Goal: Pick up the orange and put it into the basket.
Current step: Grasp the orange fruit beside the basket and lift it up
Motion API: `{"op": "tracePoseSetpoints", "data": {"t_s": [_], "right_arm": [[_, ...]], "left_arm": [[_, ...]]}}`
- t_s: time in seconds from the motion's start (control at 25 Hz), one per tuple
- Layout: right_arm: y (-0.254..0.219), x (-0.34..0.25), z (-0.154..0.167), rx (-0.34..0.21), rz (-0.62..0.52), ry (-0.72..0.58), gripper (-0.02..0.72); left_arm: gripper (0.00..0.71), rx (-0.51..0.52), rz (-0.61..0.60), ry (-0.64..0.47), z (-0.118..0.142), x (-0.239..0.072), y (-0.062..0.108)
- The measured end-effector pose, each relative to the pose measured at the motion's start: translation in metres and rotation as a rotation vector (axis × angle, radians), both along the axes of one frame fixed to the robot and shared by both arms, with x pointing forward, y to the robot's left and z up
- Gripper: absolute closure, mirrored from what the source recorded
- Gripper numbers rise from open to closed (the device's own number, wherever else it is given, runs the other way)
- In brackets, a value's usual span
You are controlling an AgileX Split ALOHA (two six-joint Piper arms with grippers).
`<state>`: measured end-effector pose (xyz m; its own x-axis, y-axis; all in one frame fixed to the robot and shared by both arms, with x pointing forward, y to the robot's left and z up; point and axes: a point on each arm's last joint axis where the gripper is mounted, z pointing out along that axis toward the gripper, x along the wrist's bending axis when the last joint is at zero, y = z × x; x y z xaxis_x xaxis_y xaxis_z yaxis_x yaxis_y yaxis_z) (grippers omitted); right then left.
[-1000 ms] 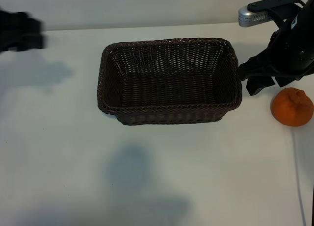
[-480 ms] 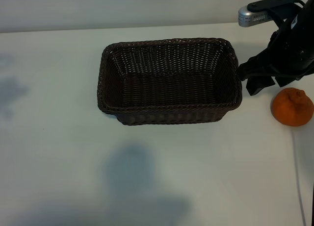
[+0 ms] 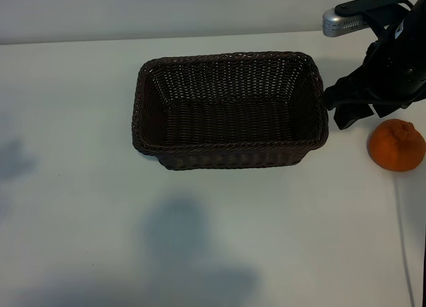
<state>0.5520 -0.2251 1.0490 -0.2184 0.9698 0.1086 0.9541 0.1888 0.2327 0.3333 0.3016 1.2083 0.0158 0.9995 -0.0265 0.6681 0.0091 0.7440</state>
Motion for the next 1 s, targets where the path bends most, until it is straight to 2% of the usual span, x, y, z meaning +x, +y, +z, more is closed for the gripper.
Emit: {"op": "tracePoseSetpoints", "data": {"t_s": [0.2,0.32,0.56,0.8,1.0], "right_arm": [[0.000,0.000,0.000,-0.001,0.005,-0.003,0.120],[0.000,0.000,0.000,0.000,0.005,-0.006,0.120],[0.000,0.001,0.000,-0.001,0.008,-0.010,0.120],[0.000,0.001,0.000,0.000,0.008,-0.013,0.120],[0.000,0.001,0.000,-0.003,0.022,-0.017,0.120]], "left_arm": [[0.116,0.094,0.190,-0.038,-0.002,-0.029,0.015],[0.116,0.120,0.240,-0.026,-0.025,-0.048,0.018],[0.117,0.080,0.205,0.027,-0.093,-0.078,0.011],[0.117,0.029,0.149,-0.037,-0.132,-0.104,0.001],[0.118,0.029,0.148,-0.017,-0.158,-0.106,0.000]]}}
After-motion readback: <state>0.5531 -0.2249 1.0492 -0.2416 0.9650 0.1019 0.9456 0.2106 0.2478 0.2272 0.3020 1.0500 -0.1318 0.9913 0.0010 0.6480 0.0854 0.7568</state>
